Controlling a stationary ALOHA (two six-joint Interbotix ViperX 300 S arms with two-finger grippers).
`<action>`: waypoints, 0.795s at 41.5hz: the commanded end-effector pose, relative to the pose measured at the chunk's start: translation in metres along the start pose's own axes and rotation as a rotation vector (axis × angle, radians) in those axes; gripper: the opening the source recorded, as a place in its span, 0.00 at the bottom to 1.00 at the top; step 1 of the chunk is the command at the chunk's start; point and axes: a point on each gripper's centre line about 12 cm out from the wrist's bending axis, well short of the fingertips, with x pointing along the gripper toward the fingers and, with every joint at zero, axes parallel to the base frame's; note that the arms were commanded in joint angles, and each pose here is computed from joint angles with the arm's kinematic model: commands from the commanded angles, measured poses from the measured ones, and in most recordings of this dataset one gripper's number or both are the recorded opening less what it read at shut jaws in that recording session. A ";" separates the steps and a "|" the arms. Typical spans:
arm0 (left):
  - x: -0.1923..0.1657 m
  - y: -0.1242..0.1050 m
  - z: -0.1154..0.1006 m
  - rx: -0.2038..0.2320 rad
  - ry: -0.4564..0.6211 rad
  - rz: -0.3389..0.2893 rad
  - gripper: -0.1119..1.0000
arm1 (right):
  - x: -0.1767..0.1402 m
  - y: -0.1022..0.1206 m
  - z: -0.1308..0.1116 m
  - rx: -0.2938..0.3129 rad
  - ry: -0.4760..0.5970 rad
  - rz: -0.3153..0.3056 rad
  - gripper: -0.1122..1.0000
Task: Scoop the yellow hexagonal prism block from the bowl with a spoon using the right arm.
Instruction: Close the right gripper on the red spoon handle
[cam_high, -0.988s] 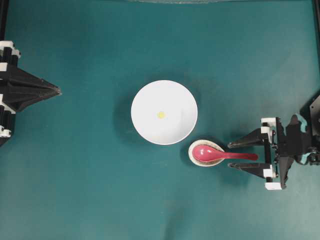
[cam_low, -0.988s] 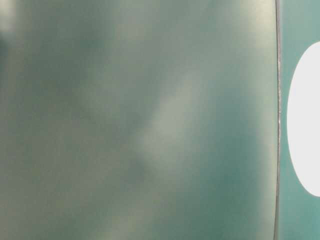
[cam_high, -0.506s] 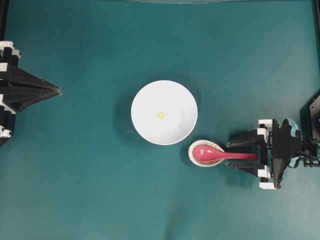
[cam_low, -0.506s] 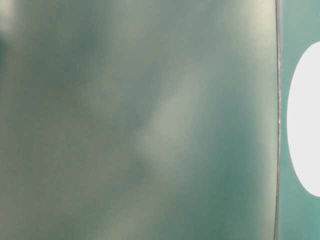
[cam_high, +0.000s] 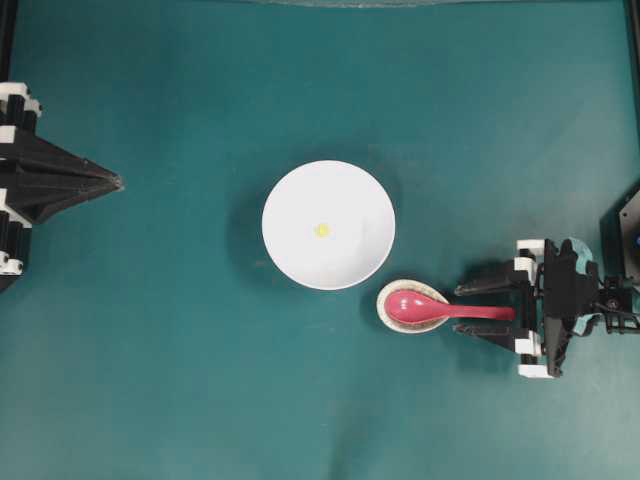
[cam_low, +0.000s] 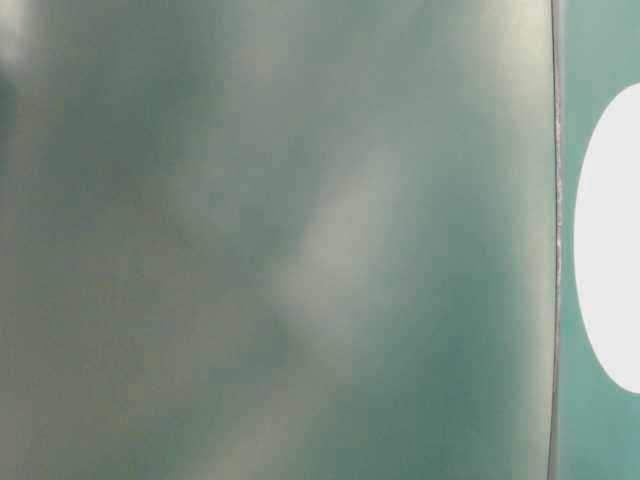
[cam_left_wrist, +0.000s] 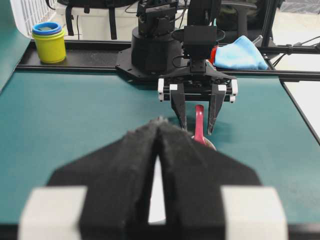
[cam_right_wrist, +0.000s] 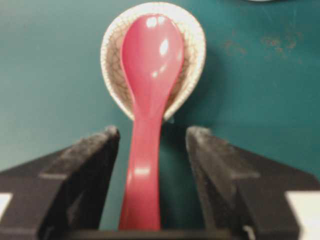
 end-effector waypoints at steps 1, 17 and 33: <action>0.003 0.000 0.008 0.005 -0.020 -0.001 0.11 | 0.000 0.002 0.004 0.009 -0.017 0.008 0.65; 0.003 0.000 0.008 0.009 -0.015 -0.001 0.11 | 0.000 0.004 0.005 0.011 -0.025 0.011 0.65; 0.003 0.000 0.005 0.011 0.006 -0.001 0.11 | 0.001 0.005 0.008 0.009 -0.047 0.018 0.64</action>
